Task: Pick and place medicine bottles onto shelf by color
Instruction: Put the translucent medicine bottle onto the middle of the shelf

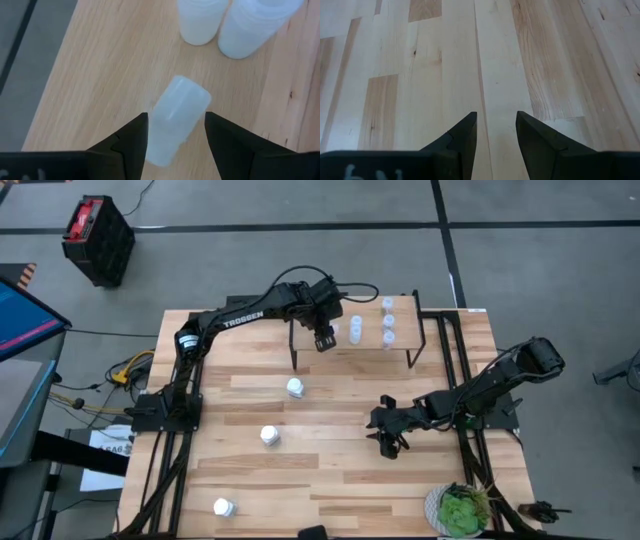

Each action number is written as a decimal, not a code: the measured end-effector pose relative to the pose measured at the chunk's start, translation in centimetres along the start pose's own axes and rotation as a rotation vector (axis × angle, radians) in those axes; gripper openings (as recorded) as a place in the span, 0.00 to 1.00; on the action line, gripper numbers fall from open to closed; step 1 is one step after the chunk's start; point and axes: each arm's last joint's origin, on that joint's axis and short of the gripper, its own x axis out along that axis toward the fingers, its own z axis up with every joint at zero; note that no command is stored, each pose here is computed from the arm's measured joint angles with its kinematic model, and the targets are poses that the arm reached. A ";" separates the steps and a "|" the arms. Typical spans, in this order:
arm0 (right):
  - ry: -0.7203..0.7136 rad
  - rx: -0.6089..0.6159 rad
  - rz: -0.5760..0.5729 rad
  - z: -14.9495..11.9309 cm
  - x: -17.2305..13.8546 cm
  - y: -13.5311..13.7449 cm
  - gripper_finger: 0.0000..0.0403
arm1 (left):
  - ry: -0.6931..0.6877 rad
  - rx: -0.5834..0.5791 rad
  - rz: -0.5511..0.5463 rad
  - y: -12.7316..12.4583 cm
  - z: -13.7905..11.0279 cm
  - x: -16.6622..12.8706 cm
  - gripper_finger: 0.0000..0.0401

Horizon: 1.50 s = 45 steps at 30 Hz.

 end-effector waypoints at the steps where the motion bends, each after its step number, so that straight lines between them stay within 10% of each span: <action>1: 0.000 0.000 0.000 0.0 0.0 0.0 0.39 | 0.002 0.001 0.000 0.0 0.0 0.0 0.45; 12: 0.000 0.000 0.001 0.0 0.0 0.0 0.39 | 0.036 0.238 0.062 0.2 -0.2 0.0 0.46; 45: 0.014 0.004 -0.004 -0.1 0.0 -0.1 0.39 | 0.078 0.211 -0.090 -0.4 -1.0 0.3 0.46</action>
